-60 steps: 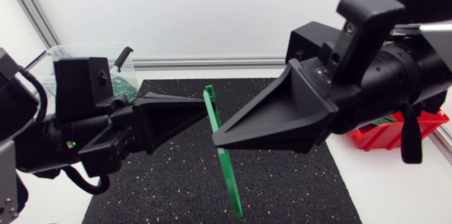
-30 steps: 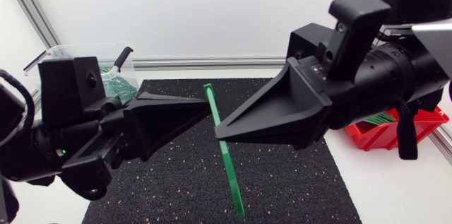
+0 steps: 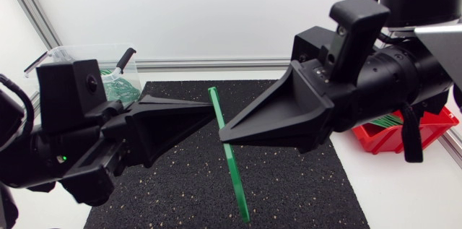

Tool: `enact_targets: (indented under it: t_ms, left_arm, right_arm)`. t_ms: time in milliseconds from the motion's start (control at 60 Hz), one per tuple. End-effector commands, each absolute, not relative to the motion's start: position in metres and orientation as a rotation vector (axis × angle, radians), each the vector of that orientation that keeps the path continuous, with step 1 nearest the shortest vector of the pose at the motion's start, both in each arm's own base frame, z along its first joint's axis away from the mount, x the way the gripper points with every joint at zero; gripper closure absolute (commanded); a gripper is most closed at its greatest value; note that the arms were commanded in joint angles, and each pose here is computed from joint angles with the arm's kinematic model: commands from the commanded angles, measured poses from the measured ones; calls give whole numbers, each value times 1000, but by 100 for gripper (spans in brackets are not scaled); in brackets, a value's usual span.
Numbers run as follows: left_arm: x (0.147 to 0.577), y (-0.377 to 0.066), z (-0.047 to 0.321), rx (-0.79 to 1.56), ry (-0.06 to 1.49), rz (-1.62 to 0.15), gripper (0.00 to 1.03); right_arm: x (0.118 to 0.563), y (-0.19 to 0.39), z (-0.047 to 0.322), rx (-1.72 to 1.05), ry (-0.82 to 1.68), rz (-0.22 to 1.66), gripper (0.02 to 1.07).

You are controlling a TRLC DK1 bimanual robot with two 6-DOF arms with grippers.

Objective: Take a green cable tie from the red box, thread the tail through the head to close it, then place it in the transparent bin on the left.

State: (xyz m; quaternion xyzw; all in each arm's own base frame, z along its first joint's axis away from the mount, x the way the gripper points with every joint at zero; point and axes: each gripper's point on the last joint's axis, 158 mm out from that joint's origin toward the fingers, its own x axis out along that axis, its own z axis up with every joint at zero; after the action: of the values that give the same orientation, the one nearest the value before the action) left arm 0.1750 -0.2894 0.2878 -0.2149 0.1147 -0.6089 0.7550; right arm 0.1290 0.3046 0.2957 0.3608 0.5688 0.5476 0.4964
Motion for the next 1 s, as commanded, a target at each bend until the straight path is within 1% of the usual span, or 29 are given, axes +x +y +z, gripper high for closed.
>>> enact_targets:
  t_ms: [0,633,983]
  left_arm:
    - [171,-289,285,-465,245,-1333,99]
    - [181,-287,285,-459,238,-1305,99]
    - [178,-289,285,-460,242,-1316,99]
  right_arm:
    - [131,304,284,907,1438,1281,101]
    - [125,305,283,897,1449,1291,101]
    - [124,304,284,896,1439,1297,101]
